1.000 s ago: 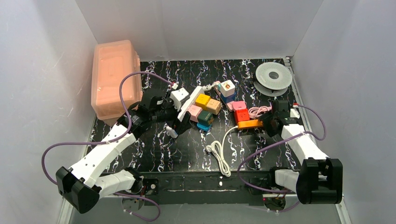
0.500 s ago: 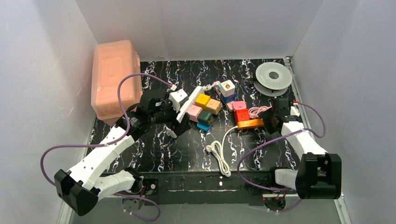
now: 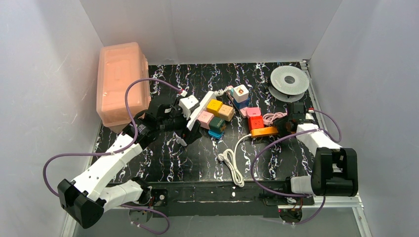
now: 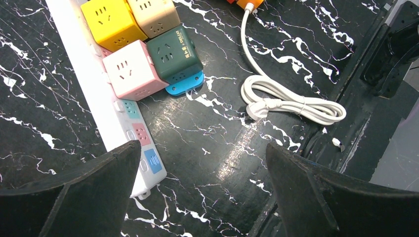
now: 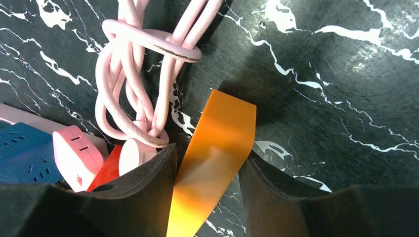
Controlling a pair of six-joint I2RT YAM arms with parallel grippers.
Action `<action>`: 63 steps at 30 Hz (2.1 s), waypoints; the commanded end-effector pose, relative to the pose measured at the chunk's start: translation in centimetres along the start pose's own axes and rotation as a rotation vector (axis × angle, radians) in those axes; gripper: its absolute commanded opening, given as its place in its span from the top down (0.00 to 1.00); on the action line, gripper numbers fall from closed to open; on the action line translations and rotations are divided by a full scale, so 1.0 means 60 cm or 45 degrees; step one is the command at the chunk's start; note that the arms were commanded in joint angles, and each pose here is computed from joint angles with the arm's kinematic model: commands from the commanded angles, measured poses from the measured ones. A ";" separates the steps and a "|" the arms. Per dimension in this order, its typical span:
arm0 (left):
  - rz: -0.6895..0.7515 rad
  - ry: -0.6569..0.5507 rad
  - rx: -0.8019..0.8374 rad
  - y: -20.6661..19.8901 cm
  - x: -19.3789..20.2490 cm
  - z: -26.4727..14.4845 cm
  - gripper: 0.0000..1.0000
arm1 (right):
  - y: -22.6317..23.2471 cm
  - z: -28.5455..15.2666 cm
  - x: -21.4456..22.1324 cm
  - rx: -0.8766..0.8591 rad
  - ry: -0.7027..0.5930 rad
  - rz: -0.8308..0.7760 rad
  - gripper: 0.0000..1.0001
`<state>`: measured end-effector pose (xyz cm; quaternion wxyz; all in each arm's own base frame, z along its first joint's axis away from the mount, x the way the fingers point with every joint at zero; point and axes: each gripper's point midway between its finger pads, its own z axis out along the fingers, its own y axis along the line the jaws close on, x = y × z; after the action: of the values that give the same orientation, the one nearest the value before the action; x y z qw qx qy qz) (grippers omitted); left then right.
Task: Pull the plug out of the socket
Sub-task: Remove the plug from the socket.
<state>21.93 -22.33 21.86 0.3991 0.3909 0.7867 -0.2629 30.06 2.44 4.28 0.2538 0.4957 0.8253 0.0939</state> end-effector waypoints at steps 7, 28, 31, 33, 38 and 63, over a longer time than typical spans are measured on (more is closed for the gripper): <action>0.050 -0.036 0.050 -0.013 -0.024 -0.010 0.02 | 0.000 -0.001 0.009 -0.071 0.004 -0.057 0.99; 0.564 -0.032 0.373 -0.088 -0.034 0.051 0.02 | 0.125 -0.166 0.057 -1.186 -0.084 -0.305 0.99; 0.769 -0.085 0.401 -0.106 -0.044 0.069 0.02 | 0.123 -0.181 0.071 -1.215 -0.045 -0.327 0.99; 0.912 -0.132 0.434 -0.126 -0.051 0.083 0.02 | 0.124 -0.191 0.080 -1.241 -0.037 -0.348 0.99; 1.248 -0.244 0.487 -0.160 -0.067 0.125 0.02 | 0.130 -0.204 0.097 -1.263 -0.025 -0.436 0.99; 1.941 -0.182 0.487 -0.184 0.007 0.207 0.02 | 0.182 -0.259 0.138 -1.307 0.003 -0.641 0.99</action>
<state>16.05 -36.39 15.94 0.4207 0.8646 0.2401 -0.1334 26.63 15.29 14.63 0.4389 0.1251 0.7991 0.3913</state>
